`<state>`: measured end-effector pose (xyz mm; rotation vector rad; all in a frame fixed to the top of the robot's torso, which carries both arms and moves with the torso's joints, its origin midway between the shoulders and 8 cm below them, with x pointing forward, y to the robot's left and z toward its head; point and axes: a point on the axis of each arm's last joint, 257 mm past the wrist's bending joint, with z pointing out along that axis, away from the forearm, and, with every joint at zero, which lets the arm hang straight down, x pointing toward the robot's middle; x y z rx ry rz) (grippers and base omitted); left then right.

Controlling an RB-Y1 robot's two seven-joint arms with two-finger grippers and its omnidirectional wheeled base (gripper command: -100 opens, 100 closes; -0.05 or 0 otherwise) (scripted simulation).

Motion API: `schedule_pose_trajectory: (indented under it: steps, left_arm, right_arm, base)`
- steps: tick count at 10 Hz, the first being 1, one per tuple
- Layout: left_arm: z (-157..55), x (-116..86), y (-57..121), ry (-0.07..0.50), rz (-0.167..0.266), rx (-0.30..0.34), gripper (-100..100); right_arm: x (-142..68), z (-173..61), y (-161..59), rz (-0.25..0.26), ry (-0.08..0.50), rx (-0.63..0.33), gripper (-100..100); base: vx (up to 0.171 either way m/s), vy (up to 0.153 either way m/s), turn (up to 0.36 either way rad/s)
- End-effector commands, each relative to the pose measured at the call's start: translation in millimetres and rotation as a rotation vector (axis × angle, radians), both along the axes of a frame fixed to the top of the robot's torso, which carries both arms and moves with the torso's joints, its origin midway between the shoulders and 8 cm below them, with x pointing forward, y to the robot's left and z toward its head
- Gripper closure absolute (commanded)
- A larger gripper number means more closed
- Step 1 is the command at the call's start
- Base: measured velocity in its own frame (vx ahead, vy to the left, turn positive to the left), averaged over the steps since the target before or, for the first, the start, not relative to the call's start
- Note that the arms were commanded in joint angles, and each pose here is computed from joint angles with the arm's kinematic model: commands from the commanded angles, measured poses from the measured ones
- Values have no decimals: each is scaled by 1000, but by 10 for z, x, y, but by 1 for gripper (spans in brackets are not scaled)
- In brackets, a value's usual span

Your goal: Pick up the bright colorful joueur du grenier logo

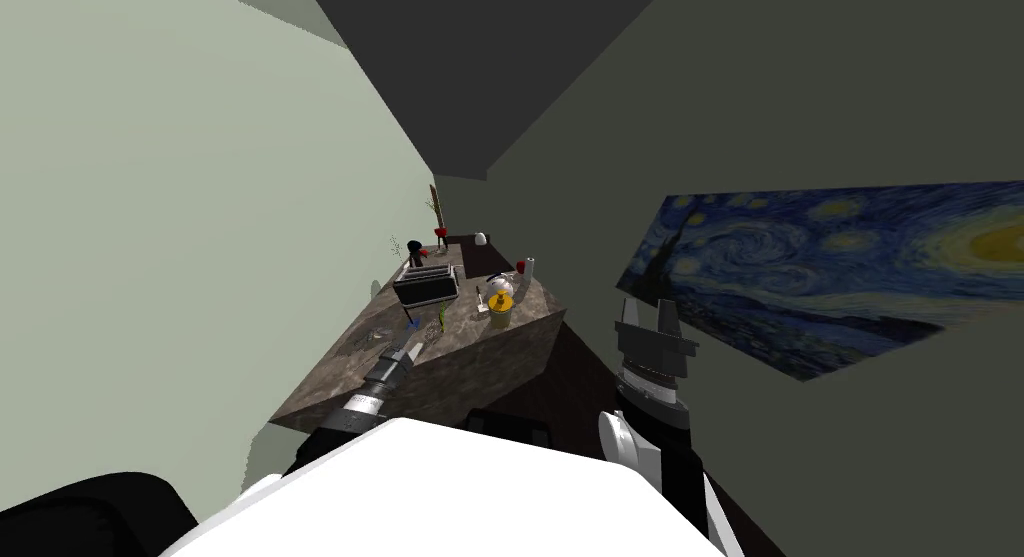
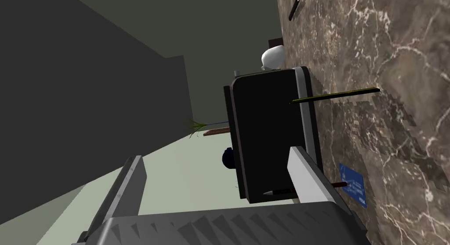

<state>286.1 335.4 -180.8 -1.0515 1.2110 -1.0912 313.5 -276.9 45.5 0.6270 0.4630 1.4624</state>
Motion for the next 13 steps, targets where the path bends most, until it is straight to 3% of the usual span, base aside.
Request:
schedule_pose_trajectory:
  steps: [1, 2, 3, 5, 6, 8, 9, 10, 11, 12, 13]
  left_arm:
    - [-305, -160, 148, 92, 9, 18, -100]
    - [-521, -336, 269, 167, 16, 32, -100]
    - [-528, -346, 272, 170, 17, 32, -100]
    - [-884, -696, 520, 307, 26, 61, -100]
    - [-935, -785, 540, 329, 33, 60, -100]
    - [-1249, -1261, 821, 477, 58, 82, -100]
    - [-1261, -1298, 827, 489, 52, 88, -100]
    - [-1368, -1502, 966, 554, 56, 104, -100]
    - [-1388, -1573, 973, 569, 60, 103, -100]
    - [-1483, -1827, 1119, 642, 67, 119, -100]
    - [-1489, -1854, 1121, 648, 69, 118, -100]
  right_arm:
    - [0, 0, 0, 0, 0, 0, 0]
    - [0, 0, 0, 0, 0, 0, 0]
    - [0, 0, 1, 0, 0, 0, 0]
    - [0, 0, 0, 0, 0, 0, 0]
    - [0, 0, 0, 0, 0, 0, 0]
    - [0, 0, 0, 0, 0, 0, 0]
    - [0, 0, 0, 0, 0, 0, 0]
    - [0, 0, 0, 0, 0, 0, 0]
    - [0, 0, 0, 0, 0, 0, 0]
    - [0, 0, 0, 0, 0, 0, 0]
    - [0, 0, 0, 0, 0, 0, 0]
  base:
    - [56, -89, -142]
    - [74, -127, -292]
    - [56, -86, -89]
    - [72, -81, -243]
    - [76, -66, -87]
    - [84, -82, -232]
    - [64, -57, -111]
    - [63, -74, -198]
    - [49, -53, -76]
    - [51, -62, -210]
    - [46, -40, -86]
